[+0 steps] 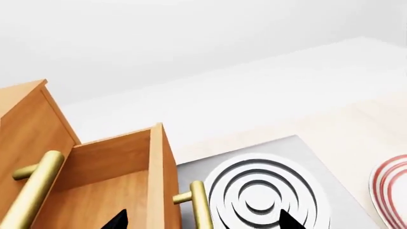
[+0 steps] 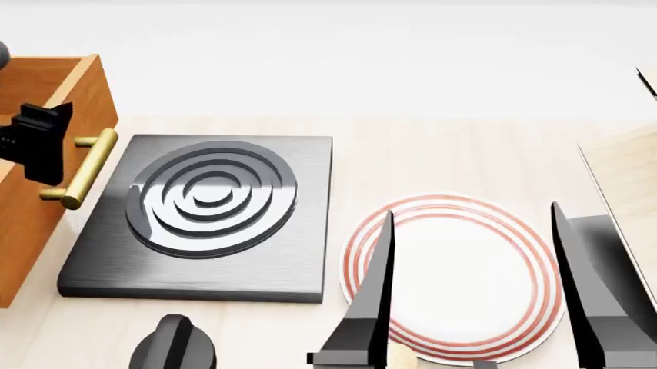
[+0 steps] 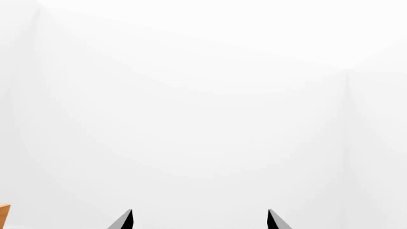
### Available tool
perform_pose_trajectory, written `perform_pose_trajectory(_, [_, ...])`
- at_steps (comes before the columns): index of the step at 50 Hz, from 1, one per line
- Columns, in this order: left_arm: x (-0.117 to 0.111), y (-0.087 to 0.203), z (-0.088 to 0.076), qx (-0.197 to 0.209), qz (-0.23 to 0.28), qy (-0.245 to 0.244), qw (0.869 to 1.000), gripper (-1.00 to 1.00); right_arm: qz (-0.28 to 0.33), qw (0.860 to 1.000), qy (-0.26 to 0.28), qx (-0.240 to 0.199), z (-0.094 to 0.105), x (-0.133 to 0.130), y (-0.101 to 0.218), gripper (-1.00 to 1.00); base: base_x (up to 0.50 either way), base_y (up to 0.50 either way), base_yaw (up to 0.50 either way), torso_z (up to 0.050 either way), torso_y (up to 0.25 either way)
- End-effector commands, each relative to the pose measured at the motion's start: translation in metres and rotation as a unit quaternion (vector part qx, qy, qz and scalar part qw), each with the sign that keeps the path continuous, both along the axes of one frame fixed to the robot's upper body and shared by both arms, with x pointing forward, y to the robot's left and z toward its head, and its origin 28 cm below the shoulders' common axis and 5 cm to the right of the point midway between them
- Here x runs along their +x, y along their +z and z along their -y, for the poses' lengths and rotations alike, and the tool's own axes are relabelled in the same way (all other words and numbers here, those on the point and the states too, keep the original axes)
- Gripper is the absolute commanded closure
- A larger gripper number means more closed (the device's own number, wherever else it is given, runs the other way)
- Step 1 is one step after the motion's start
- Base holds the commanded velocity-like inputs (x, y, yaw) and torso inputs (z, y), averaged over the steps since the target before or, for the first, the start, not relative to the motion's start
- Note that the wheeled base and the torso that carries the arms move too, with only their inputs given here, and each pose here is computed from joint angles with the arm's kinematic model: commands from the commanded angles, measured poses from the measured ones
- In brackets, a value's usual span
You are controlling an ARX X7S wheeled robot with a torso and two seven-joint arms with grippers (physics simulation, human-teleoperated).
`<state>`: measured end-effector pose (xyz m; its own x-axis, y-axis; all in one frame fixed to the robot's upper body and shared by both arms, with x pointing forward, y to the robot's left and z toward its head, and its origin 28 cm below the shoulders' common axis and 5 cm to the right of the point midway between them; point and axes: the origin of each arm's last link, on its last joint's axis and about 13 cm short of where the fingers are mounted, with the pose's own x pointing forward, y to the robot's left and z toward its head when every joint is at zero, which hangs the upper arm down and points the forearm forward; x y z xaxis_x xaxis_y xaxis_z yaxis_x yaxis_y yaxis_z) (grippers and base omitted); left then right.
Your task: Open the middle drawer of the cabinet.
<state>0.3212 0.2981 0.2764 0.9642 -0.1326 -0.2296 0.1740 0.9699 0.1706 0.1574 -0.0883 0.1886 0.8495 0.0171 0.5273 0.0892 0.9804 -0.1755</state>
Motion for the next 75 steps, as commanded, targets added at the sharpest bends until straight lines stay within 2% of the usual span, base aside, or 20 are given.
perform_pose_trajectory(1, [0.006, 0.004, 0.002, -0.028, -0.002, -0.005, 1.0, -1.0, -0.002, 1.0, -0.009, 0.0, 0.002, 0.0, 0.0, -1.0, 0.0, 0.0, 0.0, 0.0, 0.0])
perform_pose_trajectory(56, [0.006, 0.004, 0.002, -0.028, -0.002, -0.005, 1.0, -1.0, -0.002, 1.0, -0.009, 0.0, 0.002, 0.0, 0.0, -1.0, 0.0, 0.0, 0.0, 0.0, 0.0])
perform_pose_trajectory(57, [0.029, -0.007, 0.011, -0.056, -0.002, 0.02, 0.998, -1.0, -0.007, 1.0, -0.01, -0.002, 0.003, 0.0, -0.002, -1.0, 0.0, 0.0, 0.0, 0.0, 0.0])
perform_pose_trajectory(58, [0.038, -0.019, -0.008, -0.074, -0.039, 0.07, 0.994, -1.0, -0.007, 1.0, -0.01, -0.002, 0.003, 0.0, -0.002, -1.0, 0.0, 0.0, 0.0, 0.0, 0.0])
perform_pose_trajectory(59, [0.04, -0.022, -0.012, -0.078, -0.048, 0.083, 0.992, -1.0, -0.007, 1.0, -0.01, -0.002, 0.003, 0.001, -0.003, -1.0, 0.0, 0.0, 0.0, 0.0, 0.0])
perform_pose_trajectory(75, [0.042, -0.019, -0.014, -0.08, -0.045, 0.09, 0.992, -1.0, -0.008, 1.0, -0.008, -0.002, 0.002, 0.001, -0.002, -1.0, 0.0, 0.0, 0.0, 0.0, 0.0])
